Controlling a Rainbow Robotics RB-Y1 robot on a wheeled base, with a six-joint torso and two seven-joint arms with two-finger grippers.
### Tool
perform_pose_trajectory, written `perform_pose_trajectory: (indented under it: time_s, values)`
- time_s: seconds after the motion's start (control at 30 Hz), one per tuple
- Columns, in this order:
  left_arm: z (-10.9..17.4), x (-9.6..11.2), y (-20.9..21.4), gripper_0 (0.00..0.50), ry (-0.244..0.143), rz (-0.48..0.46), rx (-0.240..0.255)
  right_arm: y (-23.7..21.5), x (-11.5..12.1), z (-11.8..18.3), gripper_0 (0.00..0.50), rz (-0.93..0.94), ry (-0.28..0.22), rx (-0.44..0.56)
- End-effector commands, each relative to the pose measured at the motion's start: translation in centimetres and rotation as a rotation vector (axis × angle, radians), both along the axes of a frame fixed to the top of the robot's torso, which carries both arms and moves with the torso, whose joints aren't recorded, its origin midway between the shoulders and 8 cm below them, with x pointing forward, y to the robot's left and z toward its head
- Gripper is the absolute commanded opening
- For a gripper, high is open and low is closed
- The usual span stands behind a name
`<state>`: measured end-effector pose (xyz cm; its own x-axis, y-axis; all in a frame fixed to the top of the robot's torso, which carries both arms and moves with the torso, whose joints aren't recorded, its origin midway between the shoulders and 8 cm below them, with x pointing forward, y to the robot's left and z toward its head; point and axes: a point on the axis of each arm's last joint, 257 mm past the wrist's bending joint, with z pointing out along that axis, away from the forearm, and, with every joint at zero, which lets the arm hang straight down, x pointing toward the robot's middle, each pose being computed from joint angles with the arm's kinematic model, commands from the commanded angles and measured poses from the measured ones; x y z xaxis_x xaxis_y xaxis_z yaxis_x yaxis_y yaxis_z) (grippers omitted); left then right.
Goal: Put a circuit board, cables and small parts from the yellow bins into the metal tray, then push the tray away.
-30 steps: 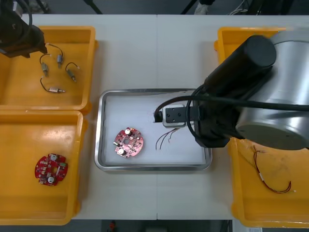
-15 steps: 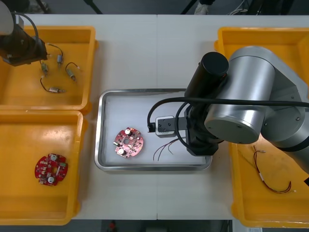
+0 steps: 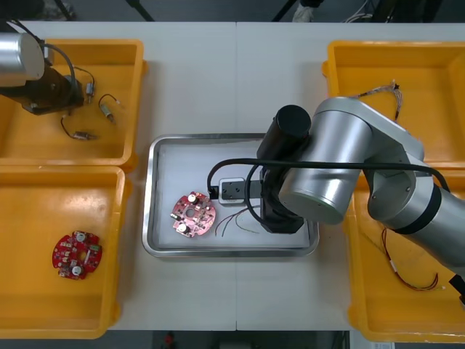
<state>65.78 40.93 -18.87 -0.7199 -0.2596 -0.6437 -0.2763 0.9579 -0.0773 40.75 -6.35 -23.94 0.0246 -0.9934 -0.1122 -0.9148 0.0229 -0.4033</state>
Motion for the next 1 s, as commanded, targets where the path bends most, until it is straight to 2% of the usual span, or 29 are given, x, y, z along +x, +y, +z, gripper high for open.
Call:
perform_pose_trajectory:
  time_s: [0.03, 0.07, 0.17, 0.37, 0.5, 0.53, 0.57, 0.6, 0.63, 0.67, 1.0]
  values:
    - [2.4, 1.7, -1.5, 0.203, -0.031, -0.099, 0.094, 2.0, 1.0, -0.1, 0.000, 0.006, -0.042, 0.018]
    - [2.4, 1.6, -1.6, 0.001, -0.028, -0.100, 0.093, 2.1, 1.1, -0.4, 0.000, 0.006, -0.050, 0.013]
    - [2.5, 1.6, -1.4, 0.000, -0.030, -0.095, 0.092, 2.2, 1.3, -1.2, 0.000, 0.013, -0.059, 0.002]
    - [3.6, 1.2, -0.6, 0.000, -0.021, -0.085, 0.081, 3.0, 1.3, -2.3, 0.000, 0.018, -0.044, 0.003]
    - [5.2, 0.3, -0.5, 0.000, 0.004, -0.084, 0.073, 3.3, 1.9, -2.4, 0.000, 0.030, -0.076, 0.000]
    - [5.8, 0.1, -0.4, 0.000, 0.008, -0.084, 0.072, 3.2, 2.0, -2.4, 0.071, 0.034, -0.087, -0.005]
    - [6.1, 0.0, -0.4, 0.000, 0.009, -0.084, 0.073, 3.2, 2.1, -2.4, 0.182, 0.033, -0.090, -0.005]
    - [6.7, -0.3, -0.3, 0.000, 0.014, -0.085, 0.076, 3.2, 2.2, -2.3, 0.392, 0.034, -0.096, -0.007]
    - [6.9, -0.4, -0.3, 0.000, 0.019, -0.086, 0.076, 3.2, 2.2, -2.3, 0.460, 0.031, -0.097, -0.007]
    - [7.5, -0.6, -0.2, 0.000, 0.020, -0.085, 0.075, 3.2, 2.3, -2.3, 0.500, 0.032, -0.099, -0.007]
    - [11.2, -3.1, -0.2, 0.000, 0.070, -0.098, 0.110, 2.6, 2.8, 0.2, 0.500, 0.000, -0.118, 0.016]
